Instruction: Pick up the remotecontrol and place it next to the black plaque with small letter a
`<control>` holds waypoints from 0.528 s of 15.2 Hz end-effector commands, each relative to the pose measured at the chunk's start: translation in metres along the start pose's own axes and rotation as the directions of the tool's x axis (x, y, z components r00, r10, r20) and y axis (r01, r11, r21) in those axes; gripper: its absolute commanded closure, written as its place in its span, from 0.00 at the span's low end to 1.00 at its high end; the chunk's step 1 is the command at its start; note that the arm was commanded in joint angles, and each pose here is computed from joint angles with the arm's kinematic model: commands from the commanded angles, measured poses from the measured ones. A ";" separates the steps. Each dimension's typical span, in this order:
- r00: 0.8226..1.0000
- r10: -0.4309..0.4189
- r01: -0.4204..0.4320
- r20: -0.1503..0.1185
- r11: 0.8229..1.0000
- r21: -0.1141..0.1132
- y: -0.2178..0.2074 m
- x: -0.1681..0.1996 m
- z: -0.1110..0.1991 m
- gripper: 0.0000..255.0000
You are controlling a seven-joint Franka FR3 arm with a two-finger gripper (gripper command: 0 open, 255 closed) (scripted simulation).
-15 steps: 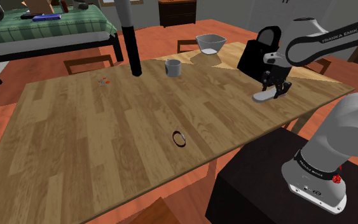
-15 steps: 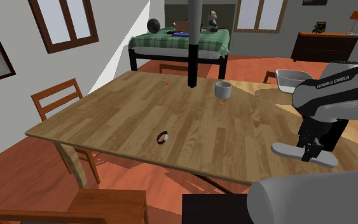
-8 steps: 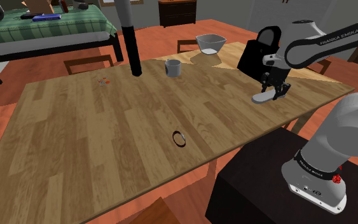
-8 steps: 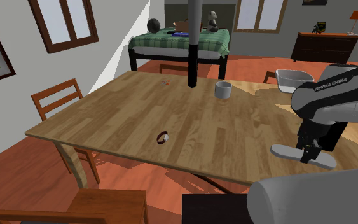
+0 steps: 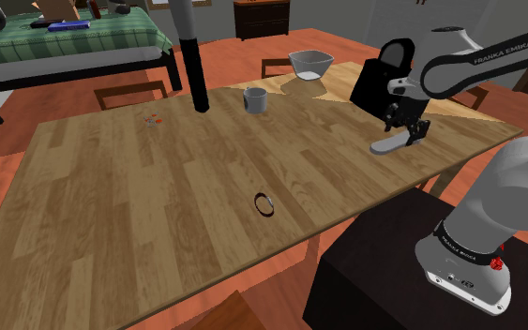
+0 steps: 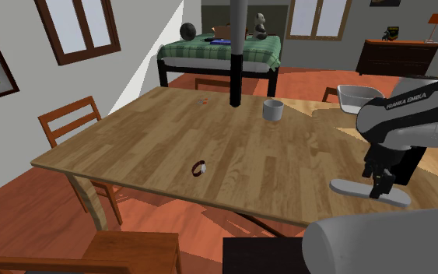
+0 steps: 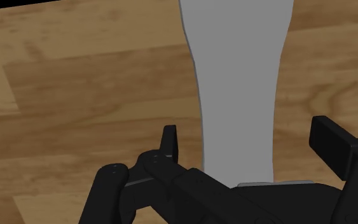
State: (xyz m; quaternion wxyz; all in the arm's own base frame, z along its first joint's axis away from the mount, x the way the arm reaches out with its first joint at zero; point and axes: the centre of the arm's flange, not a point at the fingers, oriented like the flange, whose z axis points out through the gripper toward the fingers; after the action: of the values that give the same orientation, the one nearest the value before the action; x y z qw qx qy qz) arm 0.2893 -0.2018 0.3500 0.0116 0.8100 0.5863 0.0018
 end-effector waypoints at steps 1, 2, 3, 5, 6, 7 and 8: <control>1.000 0.000 0.000 0.000 1.000 0.001 0.000 -0.001 -0.020 0.00; 1.000 0.000 0.000 0.000 1.000 0.001 0.000 -0.001 -0.033 0.00; 1.000 0.000 0.000 0.000 1.000 0.001 0.000 -0.001 -0.043 0.00; 1.000 0.000 0.000 0.000 1.000 0.001 0.000 -0.001 -0.043 0.00; 1.000 0.000 0.000 0.000 1.000 0.001 0.000 -0.001 -0.043 0.00; 1.000 0.000 0.000 0.000 1.000 0.001 0.000 -0.001 -0.043 0.00; 1.000 0.000 0.000 0.000 1.000 0.001 0.000 -0.001 -0.043 0.00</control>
State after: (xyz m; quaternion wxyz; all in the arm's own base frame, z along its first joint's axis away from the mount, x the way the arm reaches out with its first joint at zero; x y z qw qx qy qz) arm 0.2880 -0.2021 0.3930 0.0112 0.8101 0.5862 0.0015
